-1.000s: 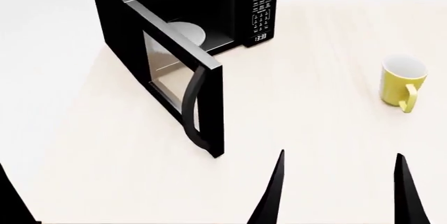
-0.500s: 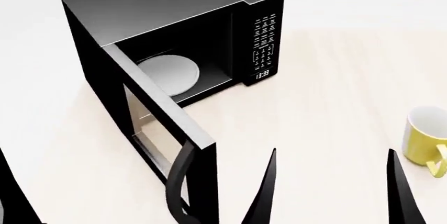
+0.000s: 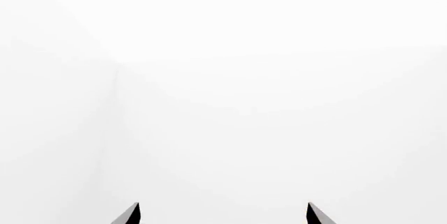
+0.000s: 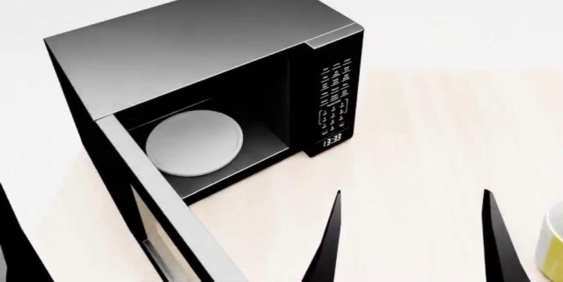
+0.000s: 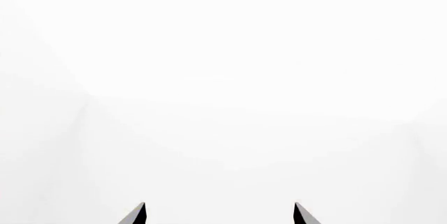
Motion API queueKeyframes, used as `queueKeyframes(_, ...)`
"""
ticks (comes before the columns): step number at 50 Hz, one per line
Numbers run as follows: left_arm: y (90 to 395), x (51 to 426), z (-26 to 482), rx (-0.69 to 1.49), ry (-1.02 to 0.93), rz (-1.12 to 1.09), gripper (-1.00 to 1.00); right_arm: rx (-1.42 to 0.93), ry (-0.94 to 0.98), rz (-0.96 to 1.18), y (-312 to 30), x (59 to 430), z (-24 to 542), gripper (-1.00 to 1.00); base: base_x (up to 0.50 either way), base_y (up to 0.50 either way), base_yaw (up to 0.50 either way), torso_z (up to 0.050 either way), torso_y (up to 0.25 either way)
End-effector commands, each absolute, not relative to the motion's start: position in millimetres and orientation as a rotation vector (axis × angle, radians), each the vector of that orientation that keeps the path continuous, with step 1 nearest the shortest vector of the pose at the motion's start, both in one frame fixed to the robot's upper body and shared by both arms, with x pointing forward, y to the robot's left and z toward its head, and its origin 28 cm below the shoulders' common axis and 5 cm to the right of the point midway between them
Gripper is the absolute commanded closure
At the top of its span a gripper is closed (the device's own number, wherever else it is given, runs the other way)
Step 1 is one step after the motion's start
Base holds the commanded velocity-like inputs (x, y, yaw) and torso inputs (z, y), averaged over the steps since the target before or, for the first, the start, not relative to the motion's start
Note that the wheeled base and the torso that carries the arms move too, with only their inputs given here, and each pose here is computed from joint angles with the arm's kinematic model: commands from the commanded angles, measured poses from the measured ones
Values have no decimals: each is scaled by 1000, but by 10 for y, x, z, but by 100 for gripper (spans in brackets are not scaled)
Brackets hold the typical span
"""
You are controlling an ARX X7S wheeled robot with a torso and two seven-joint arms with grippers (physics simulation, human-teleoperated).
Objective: Close the microwave.
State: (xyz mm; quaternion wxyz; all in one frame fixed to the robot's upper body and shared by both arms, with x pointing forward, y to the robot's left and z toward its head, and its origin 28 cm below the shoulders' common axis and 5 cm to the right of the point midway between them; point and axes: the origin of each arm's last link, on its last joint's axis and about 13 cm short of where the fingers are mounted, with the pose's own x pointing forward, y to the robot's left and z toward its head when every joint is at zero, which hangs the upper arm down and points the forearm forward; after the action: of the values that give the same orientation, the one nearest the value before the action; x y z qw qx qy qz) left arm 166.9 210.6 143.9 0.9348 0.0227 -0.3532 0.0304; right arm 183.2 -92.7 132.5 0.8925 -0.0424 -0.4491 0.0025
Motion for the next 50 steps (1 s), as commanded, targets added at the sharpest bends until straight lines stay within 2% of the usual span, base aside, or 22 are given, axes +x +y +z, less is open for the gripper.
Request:
queueKeyframes(1, 2121, 1675, 1447, 56, -728, 69, -100, -113, -956, 4, -932, 1822, 1328, -100, 500, -4, 0, 0, 0)
queueKeyframes(10, 2251, 1710, 1549, 22, -714, 94, -100, -121, -970, -5, -934, 1818, 1332, -100, 139, 0, 0, 0, 0)
queueKeyframes(16, 2535, 1778, 1774, 60, -689, 28, -100, -122, -970, -10, -942, 1826, 1337, -100, 0, 0, 0, 0, 0)
queueKeyframes(22, 2811, 1814, 1880, 140, -630, -120, -100, -123, -968, -8, -942, 1824, 1326, -100, 0, 0, 0, 0, 0)
queueKeyframes(30, 3094, 1938, 1811, 198, -476, -444, -100, -122, -960, -2, -940, 1824, 1311, -100, 0, 0, 0, 0, 0)
queueKeyframes(32, 3125, 1910, 1714, 245, -386, -609, -100, -124, -959, -1, -937, 1825, 1303, -100, 0, 0, 0, 0, 0)
queueKeyframes(35, 3174, 1883, 1617, 288, -303, -729, -100, -125, -956, 3, -931, 1827, 1292, -100, 0, 0, 0, 0, 0)
queueKeyframes(41, 3207, 1976, 1513, 329, -265, -784, -100, -125, -952, 9, -927, 1825, 1283, -100, 0, 0, 0, 0, 0)
queueKeyframes(50, 3099, 2119, 1215, 338, -233, -836, -100, -127, -948, 14, -922, 1830, 1270, -100, 0, 0, 0, 0, 0)
